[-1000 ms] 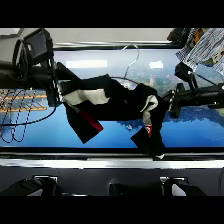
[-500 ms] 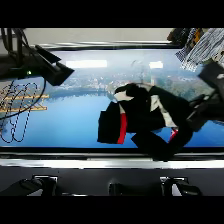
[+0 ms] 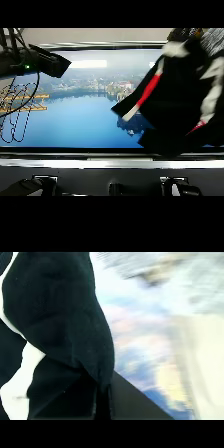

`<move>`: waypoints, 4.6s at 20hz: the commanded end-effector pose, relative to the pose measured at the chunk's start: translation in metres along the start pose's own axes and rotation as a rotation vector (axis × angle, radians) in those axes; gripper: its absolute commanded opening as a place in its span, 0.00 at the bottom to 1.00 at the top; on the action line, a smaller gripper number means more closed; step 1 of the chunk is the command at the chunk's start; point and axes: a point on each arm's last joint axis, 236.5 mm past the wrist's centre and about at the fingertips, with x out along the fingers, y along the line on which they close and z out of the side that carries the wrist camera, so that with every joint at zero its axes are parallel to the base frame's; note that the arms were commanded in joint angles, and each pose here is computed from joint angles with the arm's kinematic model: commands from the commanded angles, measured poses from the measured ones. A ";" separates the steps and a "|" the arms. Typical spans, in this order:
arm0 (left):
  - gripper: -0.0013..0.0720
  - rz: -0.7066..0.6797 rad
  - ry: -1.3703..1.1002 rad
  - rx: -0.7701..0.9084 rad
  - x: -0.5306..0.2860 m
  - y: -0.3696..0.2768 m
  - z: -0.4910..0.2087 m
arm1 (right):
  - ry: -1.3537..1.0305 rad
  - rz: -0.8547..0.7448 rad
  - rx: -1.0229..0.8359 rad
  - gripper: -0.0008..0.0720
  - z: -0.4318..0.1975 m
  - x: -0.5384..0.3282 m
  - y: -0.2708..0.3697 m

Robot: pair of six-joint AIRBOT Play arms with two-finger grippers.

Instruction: Fold the clothes and pants, and hang the long-sleeved shirts on hangers.

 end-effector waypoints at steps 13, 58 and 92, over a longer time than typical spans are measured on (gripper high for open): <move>0.85 0.003 -0.002 -0.021 0.000 0.001 0.000 | 0.012 -0.908 0.356 0.05 0.053 -0.020 -0.214; 0.75 0.118 -0.063 -0.111 -0.044 0.041 0.011 | -0.687 -0.632 0.693 0.05 0.151 -0.124 -0.230; 0.06 0.236 0.370 -0.298 -0.024 0.111 -0.171 | 0.594 0.635 -0.067 0.05 -0.132 0.086 0.222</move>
